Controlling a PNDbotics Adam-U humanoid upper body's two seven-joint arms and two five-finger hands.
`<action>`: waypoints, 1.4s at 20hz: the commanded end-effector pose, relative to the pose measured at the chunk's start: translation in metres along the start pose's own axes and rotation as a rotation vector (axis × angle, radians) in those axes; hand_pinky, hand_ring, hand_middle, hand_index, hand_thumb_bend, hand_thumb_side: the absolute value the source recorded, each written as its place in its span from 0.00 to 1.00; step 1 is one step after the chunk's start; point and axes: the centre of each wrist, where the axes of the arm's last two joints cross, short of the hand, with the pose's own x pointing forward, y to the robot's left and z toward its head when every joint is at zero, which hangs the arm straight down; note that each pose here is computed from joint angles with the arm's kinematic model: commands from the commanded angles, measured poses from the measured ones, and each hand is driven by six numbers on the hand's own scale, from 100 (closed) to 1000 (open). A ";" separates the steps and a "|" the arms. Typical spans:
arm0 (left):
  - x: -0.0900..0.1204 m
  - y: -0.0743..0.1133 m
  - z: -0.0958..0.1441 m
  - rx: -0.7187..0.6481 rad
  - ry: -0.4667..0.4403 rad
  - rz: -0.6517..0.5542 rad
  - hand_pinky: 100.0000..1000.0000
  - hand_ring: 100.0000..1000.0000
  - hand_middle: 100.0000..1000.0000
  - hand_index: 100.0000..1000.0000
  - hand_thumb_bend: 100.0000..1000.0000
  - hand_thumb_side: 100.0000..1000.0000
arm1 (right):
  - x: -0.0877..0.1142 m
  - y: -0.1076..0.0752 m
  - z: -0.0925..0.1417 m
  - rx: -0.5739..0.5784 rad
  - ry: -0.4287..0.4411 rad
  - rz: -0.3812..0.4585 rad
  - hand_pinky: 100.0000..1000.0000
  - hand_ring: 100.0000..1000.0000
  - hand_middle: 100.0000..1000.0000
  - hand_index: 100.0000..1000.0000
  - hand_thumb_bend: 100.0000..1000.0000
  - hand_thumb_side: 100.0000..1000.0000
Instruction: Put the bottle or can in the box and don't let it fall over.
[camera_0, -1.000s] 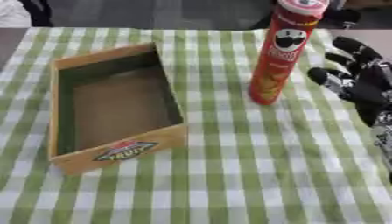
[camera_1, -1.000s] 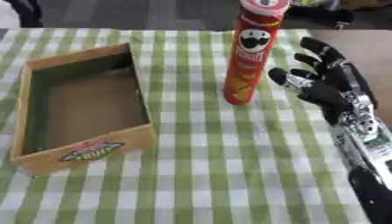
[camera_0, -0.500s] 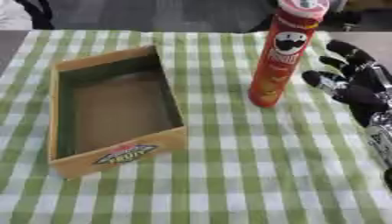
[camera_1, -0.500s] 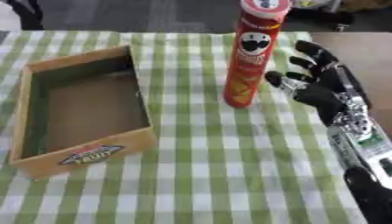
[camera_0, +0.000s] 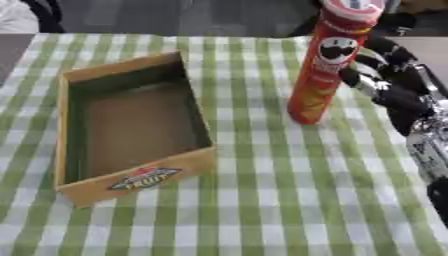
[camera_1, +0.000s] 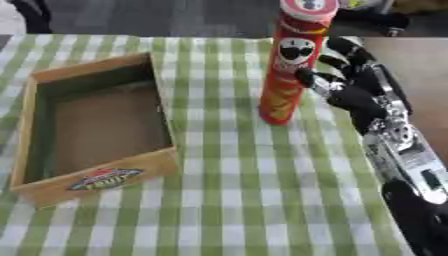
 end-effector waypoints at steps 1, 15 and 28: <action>0.006 0.001 -0.004 -0.010 -0.018 -0.005 0.87 0.91 0.77 0.84 0.20 0.54 | 0.009 0.000 -0.007 0.013 -0.032 -0.002 0.76 0.89 0.91 0.85 0.68 0.10; 0.006 -0.001 -0.004 -0.015 -0.019 0.004 0.87 0.91 0.77 0.84 0.18 0.55 | 0.011 0.008 -0.023 0.010 -0.028 -0.013 0.77 0.90 0.92 0.84 0.69 0.08; 0.006 -0.003 -0.004 -0.019 -0.017 0.010 0.87 0.90 0.77 0.83 0.17 0.56 | 0.010 0.008 -0.029 -0.033 -0.026 0.040 0.77 0.90 0.93 0.84 0.75 0.10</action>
